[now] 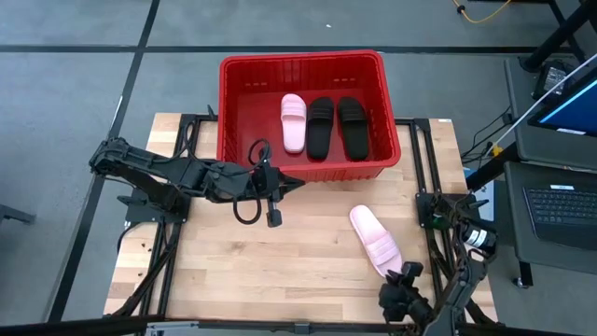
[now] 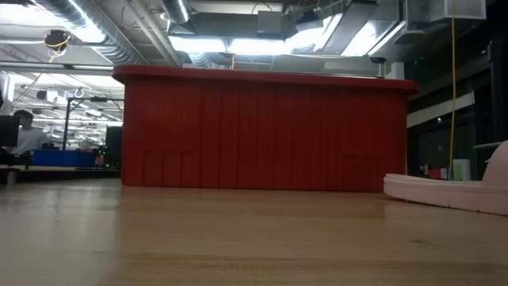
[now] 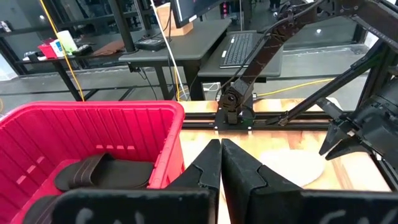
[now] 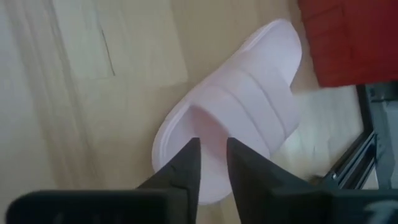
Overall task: Pick and place slides into bin
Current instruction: Put the pink slide into the bin
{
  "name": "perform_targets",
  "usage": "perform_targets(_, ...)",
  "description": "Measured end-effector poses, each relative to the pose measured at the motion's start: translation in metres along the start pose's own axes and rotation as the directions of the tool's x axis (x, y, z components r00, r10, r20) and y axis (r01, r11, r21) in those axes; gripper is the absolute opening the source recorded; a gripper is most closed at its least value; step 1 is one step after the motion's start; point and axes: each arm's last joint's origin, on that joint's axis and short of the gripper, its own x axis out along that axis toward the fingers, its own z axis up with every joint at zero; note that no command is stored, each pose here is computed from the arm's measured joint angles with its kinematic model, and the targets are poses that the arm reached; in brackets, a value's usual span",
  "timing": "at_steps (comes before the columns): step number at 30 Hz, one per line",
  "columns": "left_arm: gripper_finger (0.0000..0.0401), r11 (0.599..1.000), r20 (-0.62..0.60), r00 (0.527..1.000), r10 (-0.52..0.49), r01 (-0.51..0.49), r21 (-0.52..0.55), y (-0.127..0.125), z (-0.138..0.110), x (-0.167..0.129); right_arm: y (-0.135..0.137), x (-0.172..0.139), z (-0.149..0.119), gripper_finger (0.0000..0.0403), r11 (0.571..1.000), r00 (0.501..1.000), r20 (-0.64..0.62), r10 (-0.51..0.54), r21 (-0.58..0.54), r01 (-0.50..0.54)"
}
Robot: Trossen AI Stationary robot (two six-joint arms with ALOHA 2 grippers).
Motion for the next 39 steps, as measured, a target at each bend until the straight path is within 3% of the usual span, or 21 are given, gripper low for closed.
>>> perform_targets(10, 0.0005, 1.0, -0.029, 1.0, -0.003, 0.004, 0.026, 0.0, -0.003, 0.0, -0.001, 0.005, -0.004, 0.0134, 0.999, 0.999, -0.052, -0.015, 0.047, 0.017)
perform_targets(39, 0.0005, 0.999, -0.069, 0.998, -0.002, 0.006, 0.048, 0.0, -0.007, 0.0, -0.008, 0.035, -0.01, 0.0132, 0.994, 0.992, -0.081, -0.096, 0.045, 0.099)
